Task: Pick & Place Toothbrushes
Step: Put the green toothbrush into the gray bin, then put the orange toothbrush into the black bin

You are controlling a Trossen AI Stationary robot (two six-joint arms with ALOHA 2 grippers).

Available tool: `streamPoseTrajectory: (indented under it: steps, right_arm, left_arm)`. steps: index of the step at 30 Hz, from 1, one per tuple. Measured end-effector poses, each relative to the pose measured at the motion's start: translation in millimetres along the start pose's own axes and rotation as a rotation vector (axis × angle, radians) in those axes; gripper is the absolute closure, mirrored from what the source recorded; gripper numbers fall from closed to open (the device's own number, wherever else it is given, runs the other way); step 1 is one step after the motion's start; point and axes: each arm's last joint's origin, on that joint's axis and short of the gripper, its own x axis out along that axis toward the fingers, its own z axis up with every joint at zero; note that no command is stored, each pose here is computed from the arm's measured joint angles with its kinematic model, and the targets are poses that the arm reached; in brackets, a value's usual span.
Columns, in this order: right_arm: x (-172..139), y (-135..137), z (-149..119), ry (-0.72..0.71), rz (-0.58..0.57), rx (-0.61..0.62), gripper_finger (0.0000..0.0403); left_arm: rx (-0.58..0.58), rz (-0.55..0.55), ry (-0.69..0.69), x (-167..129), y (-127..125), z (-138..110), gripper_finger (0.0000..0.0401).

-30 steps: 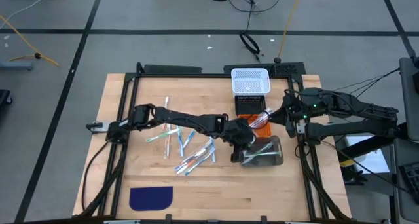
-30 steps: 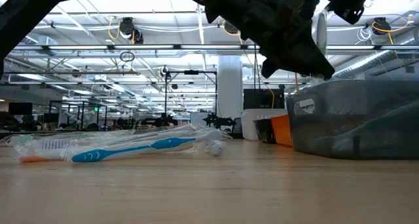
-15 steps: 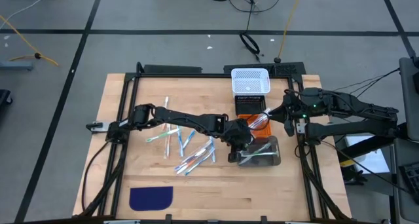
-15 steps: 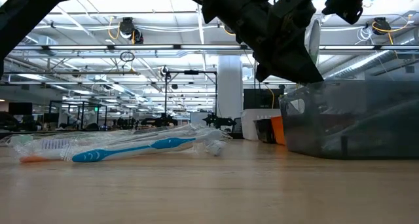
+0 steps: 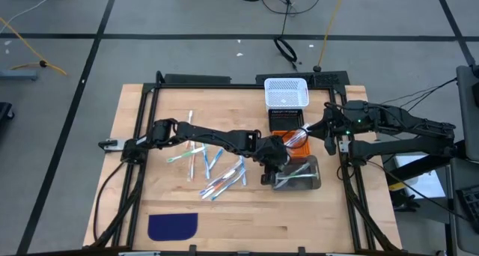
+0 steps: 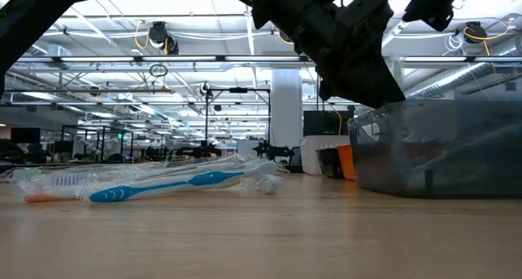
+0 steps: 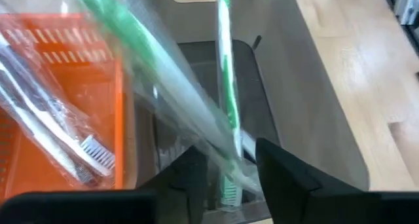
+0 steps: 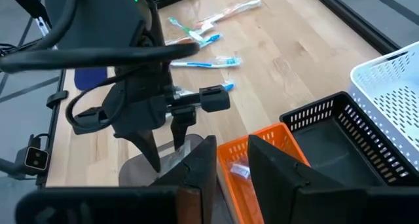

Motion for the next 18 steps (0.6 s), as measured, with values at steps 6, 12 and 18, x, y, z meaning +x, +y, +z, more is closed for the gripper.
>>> streamPoseTrajectory:
  steps: [6,12,18]
  right_arm:
    - [0,0,0,0.001,-0.001,-0.007,0.0323]
    - [0,0,0,0.001,0.000,-0.022,0.0326]
    - [1,0,-1,0.003,-0.001,-0.023,0.0328]
  left_arm:
    - [0.007,-0.012,0.002,0,-4,0,0.0238]
    - [0.028,-0.027,-0.024,-9,-10,7,0.0221]
    - [0.046,-0.031,-0.043,-14,-15,11,0.0219]
